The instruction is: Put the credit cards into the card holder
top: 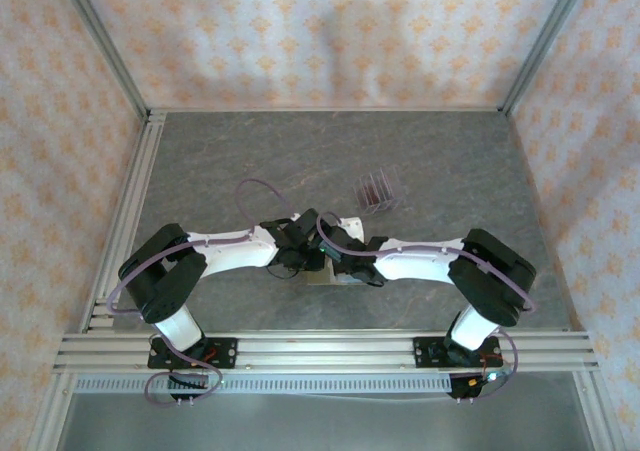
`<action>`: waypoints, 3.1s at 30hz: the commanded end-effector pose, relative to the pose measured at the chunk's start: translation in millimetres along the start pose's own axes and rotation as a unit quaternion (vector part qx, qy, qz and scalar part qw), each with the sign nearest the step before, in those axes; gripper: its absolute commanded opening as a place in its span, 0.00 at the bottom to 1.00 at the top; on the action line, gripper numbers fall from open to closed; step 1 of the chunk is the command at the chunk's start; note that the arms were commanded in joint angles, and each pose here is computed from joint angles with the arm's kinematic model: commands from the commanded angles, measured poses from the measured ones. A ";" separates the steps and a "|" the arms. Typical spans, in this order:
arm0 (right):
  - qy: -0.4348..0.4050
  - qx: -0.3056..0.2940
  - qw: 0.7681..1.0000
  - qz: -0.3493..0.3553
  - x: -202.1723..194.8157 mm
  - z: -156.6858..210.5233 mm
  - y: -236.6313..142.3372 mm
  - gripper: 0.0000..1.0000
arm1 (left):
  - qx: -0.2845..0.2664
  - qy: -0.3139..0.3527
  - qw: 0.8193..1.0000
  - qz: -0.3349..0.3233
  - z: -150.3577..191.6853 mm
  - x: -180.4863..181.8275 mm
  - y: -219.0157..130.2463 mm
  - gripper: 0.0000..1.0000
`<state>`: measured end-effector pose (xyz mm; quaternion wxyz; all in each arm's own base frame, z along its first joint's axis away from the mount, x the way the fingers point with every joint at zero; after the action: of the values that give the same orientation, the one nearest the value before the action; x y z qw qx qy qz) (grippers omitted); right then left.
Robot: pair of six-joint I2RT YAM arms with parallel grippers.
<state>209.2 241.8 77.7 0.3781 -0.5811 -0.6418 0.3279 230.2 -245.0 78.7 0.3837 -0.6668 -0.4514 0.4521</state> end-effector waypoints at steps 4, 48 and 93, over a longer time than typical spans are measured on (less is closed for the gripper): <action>-0.018 0.008 0.999 -0.036 18.0 -7.3 -23.1 0.00 | 0.010 0.022 1.000 -0.016 14.3 -1.3 7.8 0.24; 0.022 0.004 0.993 -0.114 48.3 -56.2 -27.2 0.01 | 0.004 -0.023 1.000 -0.005 31.3 3.3 16.7 0.23; 0.129 0.023 0.969 -0.209 41.6 -65.3 -33.6 0.27 | 0.002 -0.027 0.999 -0.036 50.0 31.4 4.9 0.17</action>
<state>244.3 274.7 130.1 0.5334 -0.4681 -0.6759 0.1988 205.8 -234.4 71.6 0.3352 -0.6718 -0.4704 0.4638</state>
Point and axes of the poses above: each hand's point on the last joint's axis, 136 mm out from that joint toward the fingers, its own y axis out along the fingers, its own x axis along the line the jaws close on, z = x × y, the point moved 6 cm from there along -y, back along the fingers, and after that the axes turned 9 degrees about y, right-handed, at the moved point
